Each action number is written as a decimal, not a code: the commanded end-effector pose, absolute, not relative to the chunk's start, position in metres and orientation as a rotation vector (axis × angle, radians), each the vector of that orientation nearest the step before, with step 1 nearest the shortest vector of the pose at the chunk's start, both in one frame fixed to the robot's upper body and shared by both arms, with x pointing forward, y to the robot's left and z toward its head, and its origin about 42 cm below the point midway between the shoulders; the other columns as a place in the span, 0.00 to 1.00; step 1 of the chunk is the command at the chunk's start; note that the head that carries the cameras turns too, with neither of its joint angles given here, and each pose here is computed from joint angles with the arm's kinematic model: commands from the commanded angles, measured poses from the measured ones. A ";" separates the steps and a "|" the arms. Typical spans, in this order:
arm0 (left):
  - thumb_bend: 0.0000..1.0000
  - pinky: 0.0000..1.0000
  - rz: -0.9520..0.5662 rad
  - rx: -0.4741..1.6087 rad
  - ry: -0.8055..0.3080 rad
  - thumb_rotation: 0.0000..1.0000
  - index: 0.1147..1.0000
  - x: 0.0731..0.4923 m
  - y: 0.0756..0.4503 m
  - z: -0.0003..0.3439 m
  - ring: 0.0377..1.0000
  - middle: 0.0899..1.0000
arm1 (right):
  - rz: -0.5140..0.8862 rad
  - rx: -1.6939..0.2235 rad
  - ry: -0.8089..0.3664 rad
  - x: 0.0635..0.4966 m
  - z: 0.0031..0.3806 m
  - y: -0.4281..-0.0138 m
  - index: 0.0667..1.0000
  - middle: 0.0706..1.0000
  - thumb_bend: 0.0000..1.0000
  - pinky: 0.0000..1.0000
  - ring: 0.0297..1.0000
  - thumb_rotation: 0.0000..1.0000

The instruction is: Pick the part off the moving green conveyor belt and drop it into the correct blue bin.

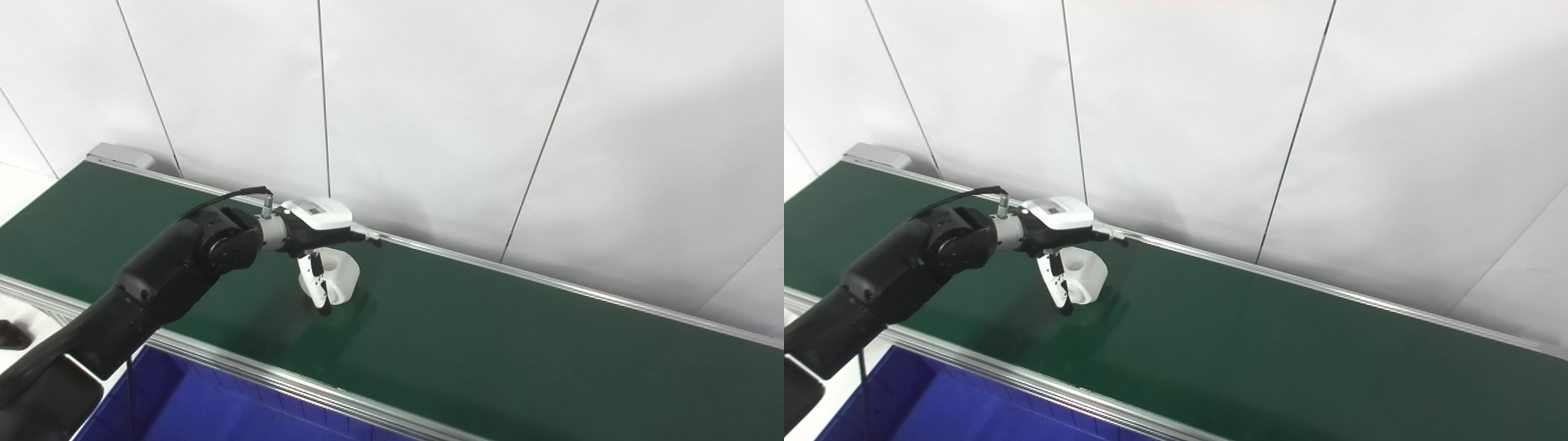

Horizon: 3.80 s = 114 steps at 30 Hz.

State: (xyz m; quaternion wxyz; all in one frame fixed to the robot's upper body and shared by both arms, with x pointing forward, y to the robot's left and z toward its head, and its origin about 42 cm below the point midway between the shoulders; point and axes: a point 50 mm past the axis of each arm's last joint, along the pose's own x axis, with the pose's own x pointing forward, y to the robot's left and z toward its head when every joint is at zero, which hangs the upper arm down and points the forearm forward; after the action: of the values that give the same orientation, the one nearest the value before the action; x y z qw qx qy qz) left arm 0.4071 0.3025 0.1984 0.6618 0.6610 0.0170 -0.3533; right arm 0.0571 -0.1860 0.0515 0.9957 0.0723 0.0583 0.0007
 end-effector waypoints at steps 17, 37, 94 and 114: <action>0.96 0.87 -0.259 1.680 -0.332 0.16 0.87 0.421 0.275 0.139 0.93 0.94 | 0.004 0.134 0.107 0.052 0.059 -0.182 1.00 1.00 0.85 1.00 1.00 1.00; 0.50 0.28 -0.506 1.714 -0.069 0.00 0.48 0.423 0.242 0.151 0.35 0.40 | 0.003 0.157 0.108 0.049 0.065 -0.177 1.00 1.00 0.83 1.00 1.00 1.00; 0.50 0.30 -0.471 1.527 0.077 0.00 0.47 0.145 0.307 0.186 0.34 0.44 | 0.012 0.213 0.117 0.068 0.107 -0.198 1.00 0.98 0.78 1.00 1.00 1.00; 0.99 0.69 -0.670 1.602 0.288 0.44 0.82 0.150 0.312 0.141 0.80 0.84 | 0.004 0.203 0.115 0.066 0.105 -0.198 1.00 0.98 0.79 1.00 1.00 1.00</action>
State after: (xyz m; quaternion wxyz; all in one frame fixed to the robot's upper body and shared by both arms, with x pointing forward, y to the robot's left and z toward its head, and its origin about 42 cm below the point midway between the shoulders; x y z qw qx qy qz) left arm 0.1469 0.3058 0.1281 0.6526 0.6819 0.1328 -0.3025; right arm 0.0677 -0.1988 0.1008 0.9924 0.0998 0.0717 0.0033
